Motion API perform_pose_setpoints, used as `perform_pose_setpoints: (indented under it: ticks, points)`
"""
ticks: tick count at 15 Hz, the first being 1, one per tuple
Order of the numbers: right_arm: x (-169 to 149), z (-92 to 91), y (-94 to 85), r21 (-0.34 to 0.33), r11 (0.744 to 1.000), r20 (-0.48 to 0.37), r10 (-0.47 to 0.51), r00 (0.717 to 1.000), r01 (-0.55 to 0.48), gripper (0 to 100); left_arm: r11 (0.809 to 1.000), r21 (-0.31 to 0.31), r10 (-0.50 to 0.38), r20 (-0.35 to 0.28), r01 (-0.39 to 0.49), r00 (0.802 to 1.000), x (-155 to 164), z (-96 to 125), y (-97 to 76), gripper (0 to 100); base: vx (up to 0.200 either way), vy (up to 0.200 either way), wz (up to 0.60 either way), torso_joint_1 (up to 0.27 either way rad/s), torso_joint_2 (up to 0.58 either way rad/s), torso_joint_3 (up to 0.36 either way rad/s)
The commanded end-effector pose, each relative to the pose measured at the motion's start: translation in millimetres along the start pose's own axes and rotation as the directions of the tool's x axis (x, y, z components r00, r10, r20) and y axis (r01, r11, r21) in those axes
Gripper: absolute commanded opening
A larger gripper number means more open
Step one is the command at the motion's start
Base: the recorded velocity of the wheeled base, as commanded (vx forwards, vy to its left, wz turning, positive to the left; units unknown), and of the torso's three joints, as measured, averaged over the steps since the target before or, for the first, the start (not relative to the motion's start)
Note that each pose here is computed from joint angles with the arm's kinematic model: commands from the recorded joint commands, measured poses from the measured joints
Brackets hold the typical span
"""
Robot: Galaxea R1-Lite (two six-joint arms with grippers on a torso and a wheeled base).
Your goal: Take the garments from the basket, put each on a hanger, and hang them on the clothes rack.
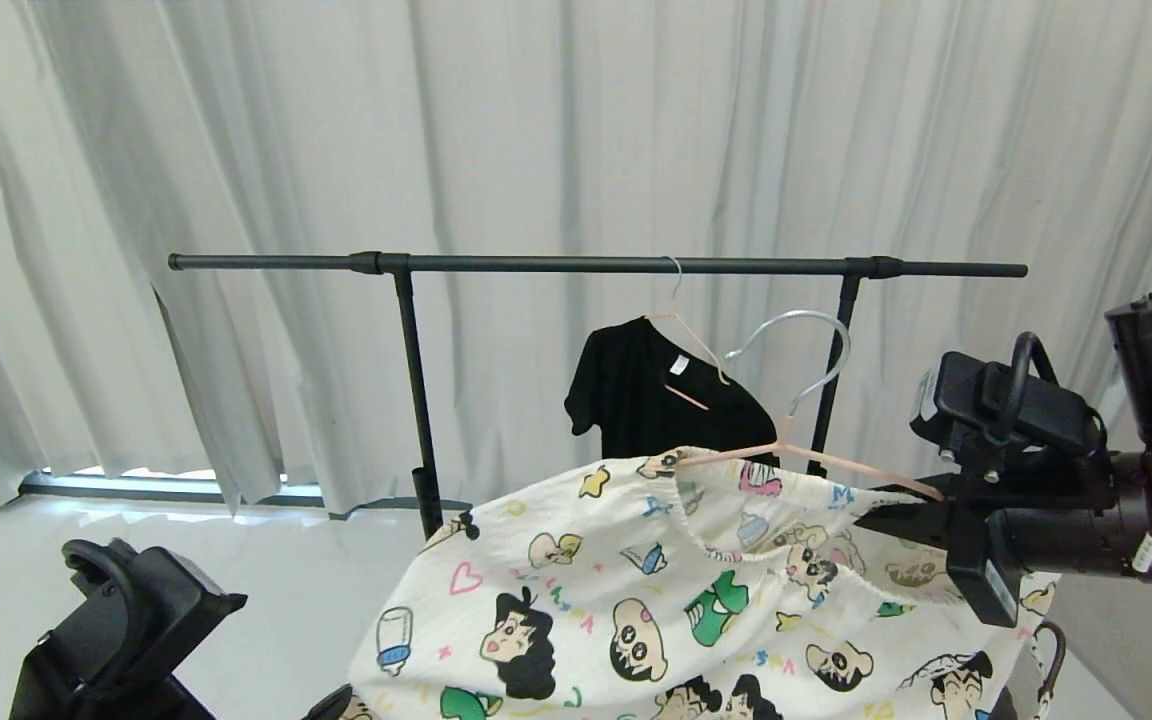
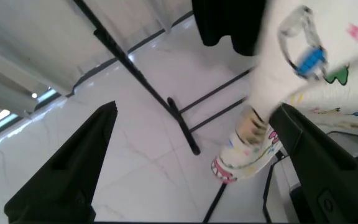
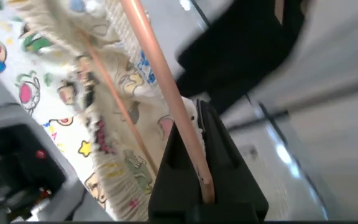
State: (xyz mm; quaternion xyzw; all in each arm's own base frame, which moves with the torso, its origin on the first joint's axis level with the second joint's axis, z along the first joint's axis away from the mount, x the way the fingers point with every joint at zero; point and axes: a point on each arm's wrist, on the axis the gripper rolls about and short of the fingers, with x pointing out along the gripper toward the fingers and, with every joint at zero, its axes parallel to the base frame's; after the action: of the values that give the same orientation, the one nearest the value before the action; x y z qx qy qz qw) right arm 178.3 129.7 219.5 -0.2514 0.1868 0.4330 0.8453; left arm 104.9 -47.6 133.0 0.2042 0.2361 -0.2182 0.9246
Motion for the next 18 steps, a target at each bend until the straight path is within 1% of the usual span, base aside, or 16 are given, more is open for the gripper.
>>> perform_pose_setpoints:
  ticks: [1, 2, 3, 4, 6, 7, 8, 9, 10, 11, 12, 15, 18]
  points:
    - [-4.5, -5.5, -14.8, 0.040, 0.997, -0.035, -0.065, 0.997, 0.067, 0, 1.000, 0.019, -0.023, 0.030, 0.023, 0.999, -2.3, 4.5, -3.0, 100, 0.000, 0.000, 0.00, 0.000, 0.00, 0.000]
    - [-7.7, -8.4, -21.5, 0.058, 0.991, -0.077, -0.114, 0.991, 0.119, 0, 1.000, 0.019, -0.022, 0.034, 0.021, 0.999, -3.1, 4.6, -2.9, 100, 0.000, 0.000, 0.00, 0.000, 0.00, 0.000]
    - [-11.3, -11.3, -27.2, 0.070, 0.982, -0.124, -0.168, 0.978, 0.178, 0, 1.000, 0.018, -0.021, 0.039, 0.020, 0.999, -3.7, 5.1, -2.7, 100, 0.000, 0.000, 0.00, 0.000, 0.00, 0.000]
    - [-14.3, -16.2, -33.3, 0.084, 0.968, -0.174, -0.219, 0.960, 0.236, 0, 1.000, 0.017, -0.014, 0.051, 0.013, 0.999, -4.9, 7.7, -1.8, 100, 0.000, 0.000, 0.00, 0.000, 0.00, 0.000]
    - [-23.0, -27.1, -39.7, 0.105, 0.945, -0.252, -0.276, 0.928, 0.310, 0, 1.000, 0.016, -0.002, 0.078, 0.000, 0.997, -6.4, 15.3, 0.6, 100, 0.000, 0.000, 0.00, 0.000, 0.00, 0.000]
    - [-28.4, -33.4, -40.1, 0.115, 0.935, -0.300, -0.289, 0.909, 0.336, 0, 1.000, 0.013, 0.017, 0.078, -0.018, 0.997, -6.7, 16.8, 1.7, 100, 0.000, 0.000, 0.00, 0.000, 0.00, 0.000]
    - [-32.9, -38.3, -40.6, 0.121, 0.925, -0.334, -0.303, 0.893, 0.359, 0, 0.999, 0.008, 0.048, 0.066, -0.049, 0.997, -6.5, 15.6, 2.8, 100, 0.000, 0.000, 0.00, 0.000, 0.00, 0.000]
    - [-37.2, -42.4, -39.9, 0.123, 0.917, -0.357, -0.317, 0.879, 0.381, 0, 0.995, 0.000, 0.104, 0.040, -0.104, 0.994, -6.1, 12.7, 4.7, 100, 0.000, 0.000, 0.00, 0.000, 0.00, 0.000]
    - [-38.9, -44.5, -39.6, 0.125, 0.913, -0.365, -0.322, 0.874, 0.389, 0, 0.991, -0.003, 0.135, 0.022, -0.135, 0.991, -5.6, 10.6, 5.5, 100, 0.000, 0.000, 0.00, 0.000, 0.00, 0.000]
    - [-41.9, -48.0, -39.4, 0.130, 0.906, -0.374, -0.331, 0.866, 0.402, 0, 0.982, -0.010, 0.188, 0.000, -0.188, 0.982, -5.5, 8.6, 7.5, 100, 0.000, 0.000, 0.00, 0.000, 0.00, 0.000]
    - [-43.0, -49.5, -39.6, 0.133, 0.903, -0.378, -0.334, 0.864, 0.408, 0, 0.979, -0.015, 0.205, -0.007, -0.205, 0.979, -5.5, 8.0, 9.0, 100, 0.000, 0.000, 0.00, 0.000, 0.00, 0.000]
    - [-42.5, -50.6, -39.6, 0.133, 0.903, -0.383, -0.333, 0.862, 0.408, 0, 0.979, -0.010, 0.201, 0.001, -0.201, 0.980, -6.0, 9.4, 9.2, 100, 0.000, 0.000, 0.00, 0.000, 0.00, 0.000]
    - [-42.8, -54.9, -39.4, 0.133, 0.896, -0.404, -0.341, 0.849, 0.423, 0, 0.981, -0.002, 0.192, 0.003, -0.192, 0.981, -5.5, 10.2, 8.0, 100, 0.000, -0.200, 0.00, -0.004, 0.00, -0.001]
